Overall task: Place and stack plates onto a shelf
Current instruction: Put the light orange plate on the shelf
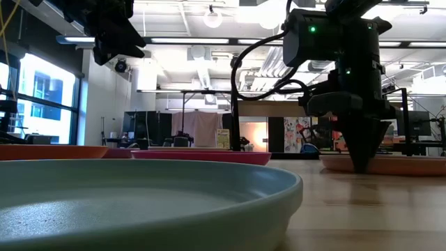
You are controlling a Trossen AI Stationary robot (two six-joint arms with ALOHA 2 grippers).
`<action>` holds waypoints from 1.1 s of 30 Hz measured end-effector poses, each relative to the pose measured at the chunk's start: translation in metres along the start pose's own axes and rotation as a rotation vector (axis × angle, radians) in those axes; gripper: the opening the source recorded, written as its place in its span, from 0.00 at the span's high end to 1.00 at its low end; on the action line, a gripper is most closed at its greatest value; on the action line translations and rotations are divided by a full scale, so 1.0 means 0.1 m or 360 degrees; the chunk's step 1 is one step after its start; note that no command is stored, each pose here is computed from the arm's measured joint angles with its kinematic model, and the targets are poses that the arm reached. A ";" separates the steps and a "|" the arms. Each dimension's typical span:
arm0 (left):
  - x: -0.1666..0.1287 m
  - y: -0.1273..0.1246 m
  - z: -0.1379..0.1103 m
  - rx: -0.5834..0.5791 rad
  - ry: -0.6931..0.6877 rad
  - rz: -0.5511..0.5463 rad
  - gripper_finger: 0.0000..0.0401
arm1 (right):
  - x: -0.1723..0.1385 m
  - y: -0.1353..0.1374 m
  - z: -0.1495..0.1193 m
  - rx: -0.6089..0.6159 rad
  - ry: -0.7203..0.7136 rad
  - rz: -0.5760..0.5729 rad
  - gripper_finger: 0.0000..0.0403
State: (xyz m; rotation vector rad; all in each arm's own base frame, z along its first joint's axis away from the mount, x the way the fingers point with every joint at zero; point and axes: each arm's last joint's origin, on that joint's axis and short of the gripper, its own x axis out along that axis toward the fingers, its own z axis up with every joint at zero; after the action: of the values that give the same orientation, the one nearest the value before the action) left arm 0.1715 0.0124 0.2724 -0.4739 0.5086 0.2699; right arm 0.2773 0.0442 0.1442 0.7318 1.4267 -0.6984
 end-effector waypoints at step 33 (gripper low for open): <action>0.00 0.00 0.00 0.0001 0.0002 0.0001 0.72 | -1.23 0.40 -0.03 -0.0151 -0.0091 -0.0049 1.00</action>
State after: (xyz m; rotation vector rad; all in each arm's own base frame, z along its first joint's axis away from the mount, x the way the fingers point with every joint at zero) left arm 0.1714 0.0123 0.2724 -0.4734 0.5098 0.2700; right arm 0.3040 0.0700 0.2681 0.6122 1.4115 -0.6658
